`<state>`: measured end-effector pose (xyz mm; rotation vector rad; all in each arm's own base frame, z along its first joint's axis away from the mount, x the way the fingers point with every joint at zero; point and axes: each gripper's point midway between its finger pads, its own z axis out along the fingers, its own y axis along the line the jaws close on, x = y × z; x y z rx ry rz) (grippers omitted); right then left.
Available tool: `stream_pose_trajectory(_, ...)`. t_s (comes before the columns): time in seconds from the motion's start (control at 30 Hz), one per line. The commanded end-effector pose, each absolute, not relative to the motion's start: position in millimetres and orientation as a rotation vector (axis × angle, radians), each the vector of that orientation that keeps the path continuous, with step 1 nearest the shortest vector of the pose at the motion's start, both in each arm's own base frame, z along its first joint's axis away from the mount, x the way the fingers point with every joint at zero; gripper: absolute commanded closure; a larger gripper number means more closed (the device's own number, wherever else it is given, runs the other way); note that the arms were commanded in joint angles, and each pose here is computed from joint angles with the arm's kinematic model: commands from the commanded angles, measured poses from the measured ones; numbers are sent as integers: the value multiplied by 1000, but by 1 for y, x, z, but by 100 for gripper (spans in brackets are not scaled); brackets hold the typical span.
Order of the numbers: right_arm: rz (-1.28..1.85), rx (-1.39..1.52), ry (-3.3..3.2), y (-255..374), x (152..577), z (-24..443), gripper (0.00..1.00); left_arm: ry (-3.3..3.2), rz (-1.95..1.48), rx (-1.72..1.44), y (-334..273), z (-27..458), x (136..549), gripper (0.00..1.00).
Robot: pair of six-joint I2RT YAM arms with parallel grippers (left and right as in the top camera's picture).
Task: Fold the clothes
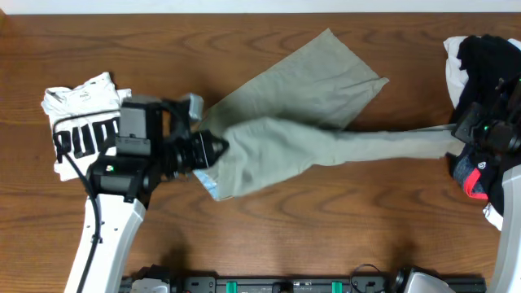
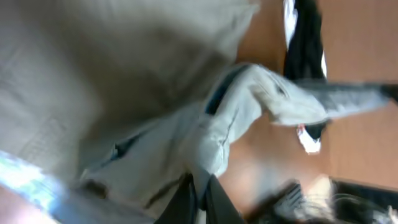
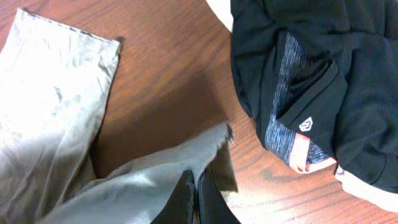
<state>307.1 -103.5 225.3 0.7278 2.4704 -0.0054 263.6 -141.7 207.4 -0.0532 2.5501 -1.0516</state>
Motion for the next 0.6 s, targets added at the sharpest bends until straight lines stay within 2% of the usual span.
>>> stream_pose_trajectory(0.0,-30,742,2463,-109,309,225,99,2610,-1138,-15,-155,210,240,94)
stream_pose_trajectory(0.23,-49,677,2489,-110,312,221,97,2749,-1370,51,-180,217,179,94)
stream_pose_trajectory(0.3,-57,649,2518,-109,310,218,93,2806,-1377,43,-180,216,163,94)
stream_pose_trajectory(0.5,-83,638,2587,-107,297,209,93,2974,-1382,-6,-177,209,128,94)
stream_pose_trajectory(0.53,-97,644,2593,-109,295,209,93,2995,-1381,-12,-177,208,123,94)
stream_pose_trajectory(0.57,-113,649,2597,-110,293,208,92,3011,-1380,-16,-176,208,120,88)
